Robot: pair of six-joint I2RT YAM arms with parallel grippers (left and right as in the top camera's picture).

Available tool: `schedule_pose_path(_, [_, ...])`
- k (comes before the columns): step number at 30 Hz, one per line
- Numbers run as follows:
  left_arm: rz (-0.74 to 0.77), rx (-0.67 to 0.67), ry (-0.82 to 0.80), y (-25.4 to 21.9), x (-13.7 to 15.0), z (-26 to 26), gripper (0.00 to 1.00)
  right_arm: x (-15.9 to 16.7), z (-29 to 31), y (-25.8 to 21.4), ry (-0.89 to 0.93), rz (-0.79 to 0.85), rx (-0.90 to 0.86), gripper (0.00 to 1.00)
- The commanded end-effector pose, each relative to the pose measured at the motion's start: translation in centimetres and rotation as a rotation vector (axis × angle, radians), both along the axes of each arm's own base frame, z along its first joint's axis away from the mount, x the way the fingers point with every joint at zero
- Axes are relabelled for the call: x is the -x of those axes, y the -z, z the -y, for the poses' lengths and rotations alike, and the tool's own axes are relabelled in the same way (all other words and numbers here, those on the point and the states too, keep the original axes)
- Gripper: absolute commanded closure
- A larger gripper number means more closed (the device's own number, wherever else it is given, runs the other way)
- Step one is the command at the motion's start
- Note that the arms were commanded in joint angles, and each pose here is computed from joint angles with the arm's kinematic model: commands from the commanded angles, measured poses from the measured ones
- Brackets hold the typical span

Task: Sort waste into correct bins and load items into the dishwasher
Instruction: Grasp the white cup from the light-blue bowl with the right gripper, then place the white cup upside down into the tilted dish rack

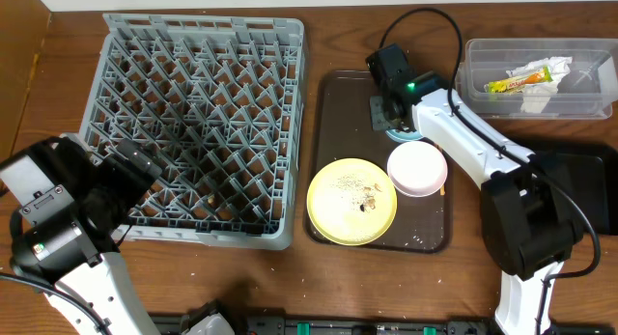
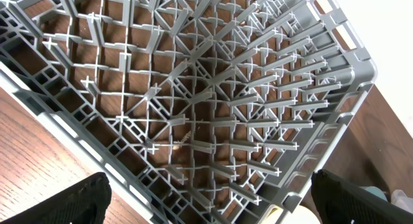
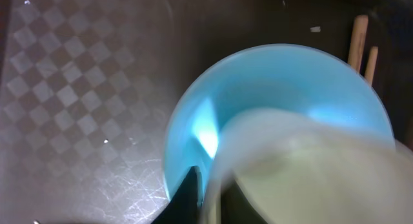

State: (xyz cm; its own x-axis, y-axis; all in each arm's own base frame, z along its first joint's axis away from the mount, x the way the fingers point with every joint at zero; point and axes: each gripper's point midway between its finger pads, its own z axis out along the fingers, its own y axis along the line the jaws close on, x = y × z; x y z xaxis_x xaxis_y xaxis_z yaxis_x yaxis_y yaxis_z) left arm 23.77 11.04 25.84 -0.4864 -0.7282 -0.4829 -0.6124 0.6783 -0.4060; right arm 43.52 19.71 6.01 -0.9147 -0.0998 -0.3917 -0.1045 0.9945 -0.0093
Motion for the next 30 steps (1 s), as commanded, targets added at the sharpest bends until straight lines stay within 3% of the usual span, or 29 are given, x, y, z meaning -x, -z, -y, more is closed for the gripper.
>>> schedule_pose_path(1, [0.026,-0.015,0.012,-0.9,-0.2,0.0,0.00,-0.2,-0.2,-0.3,-0.002,0.016,0.006,0.99])
schedule_pose_path(11, [0.025,-0.015,0.012,-0.9,-0.2,0.0,0.00,-2.1,-2.6,-11.6,-0.033,0.136,-0.132,0.99])
schedule_pose_path(16, [0.025,-0.015,0.012,-0.9,-0.2,0.0,0.00,-1.2,-8.4,-17.0,-0.192,0.126,-0.445,0.99])
schedule_pose_path(21, [0.025,-0.015,0.012,-0.9,-0.2,0.0,0.00,0.8,-16.3,-21.5,-0.492,0.148,-0.813,0.99])
schedule_pose_path(23, [0.025,-0.015,0.012,-0.9,-0.2,0.0,0.00,1.5,-19.1,-22.4,-0.568,0.178,-0.893,0.99])
schedule_pose_path(30, [0.025,-0.015,0.012,-0.9,-0.2,0.0,0.00,3.1,-29.0,-20.6,-0.583,0.151,-1.125,0.99])
